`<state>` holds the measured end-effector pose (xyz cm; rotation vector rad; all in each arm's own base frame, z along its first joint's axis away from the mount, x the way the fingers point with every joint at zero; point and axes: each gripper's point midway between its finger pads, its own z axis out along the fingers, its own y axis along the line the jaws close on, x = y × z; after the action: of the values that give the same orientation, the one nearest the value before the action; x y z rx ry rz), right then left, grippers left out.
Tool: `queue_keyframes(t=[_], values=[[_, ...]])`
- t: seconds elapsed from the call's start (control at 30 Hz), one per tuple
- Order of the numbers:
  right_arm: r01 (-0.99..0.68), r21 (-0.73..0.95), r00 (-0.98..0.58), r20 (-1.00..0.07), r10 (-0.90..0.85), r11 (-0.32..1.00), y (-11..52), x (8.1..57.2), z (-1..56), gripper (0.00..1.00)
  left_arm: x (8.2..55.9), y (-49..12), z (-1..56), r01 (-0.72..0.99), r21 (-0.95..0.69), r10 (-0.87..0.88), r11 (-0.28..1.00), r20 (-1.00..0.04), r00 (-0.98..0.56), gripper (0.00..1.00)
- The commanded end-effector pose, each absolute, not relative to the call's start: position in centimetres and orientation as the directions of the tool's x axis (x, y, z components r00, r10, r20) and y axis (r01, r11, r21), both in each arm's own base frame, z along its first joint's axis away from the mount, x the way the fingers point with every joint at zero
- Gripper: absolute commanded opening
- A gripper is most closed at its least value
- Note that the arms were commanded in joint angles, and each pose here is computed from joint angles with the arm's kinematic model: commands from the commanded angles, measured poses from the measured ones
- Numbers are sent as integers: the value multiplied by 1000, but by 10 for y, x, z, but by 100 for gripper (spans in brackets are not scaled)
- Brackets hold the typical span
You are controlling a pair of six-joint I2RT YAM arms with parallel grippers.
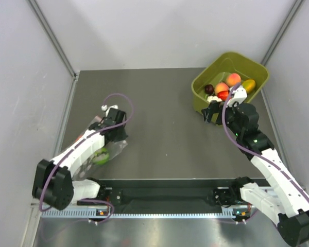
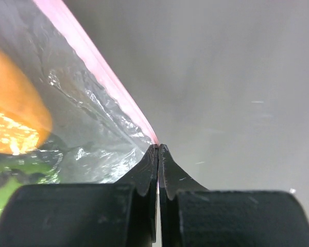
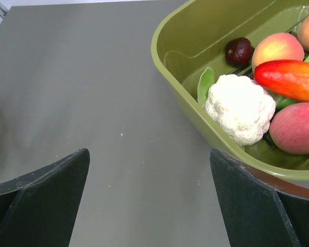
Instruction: Open the zip-top bag and remove the fake food
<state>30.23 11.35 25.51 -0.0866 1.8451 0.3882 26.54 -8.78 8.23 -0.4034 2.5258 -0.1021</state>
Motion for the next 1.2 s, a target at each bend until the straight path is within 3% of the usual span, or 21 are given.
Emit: queue_keyframes(t=[0.0, 0.2, 0.33, 0.5, 0.7, 0.9, 1.17], values=[[-252, 236, -279, -946, 163, 938, 113, 309, 264, 100, 303, -142, 111, -55, -210, -178, 976, -630, -756, 0], [-318, 256, -285, -944, 165, 913, 125, 305, 265, 100, 344, -226, 140, 101, -332, -157, 938, -665, -731, 0], [-456, 312, -271, -941, 205, 834, 155, 293, 273, 100, 363, -267, 176, 150, -414, -199, 898, -686, -700, 0], [-595, 325, -201, -946, 255, 735, 195, 268, 279, 96, 366, -270, 216, 152, -487, -284, 860, -705, -649, 0], [-677, 203, -64, -974, 218, 708, 251, 239, 294, 94, 349, -262, 258, 165, -560, -365, 812, -707, -606, 0], [-663, 111, -39, -993, 114, 740, 296, 251, 282, 93, 331, -267, 274, 236, -604, -354, 761, -692, -630, 0], [-629, 100, 4, -991, 132, 771, 331, 269, 290, 93, 311, -278, 274, 314, -650, -326, 692, -669, -668, 0]])
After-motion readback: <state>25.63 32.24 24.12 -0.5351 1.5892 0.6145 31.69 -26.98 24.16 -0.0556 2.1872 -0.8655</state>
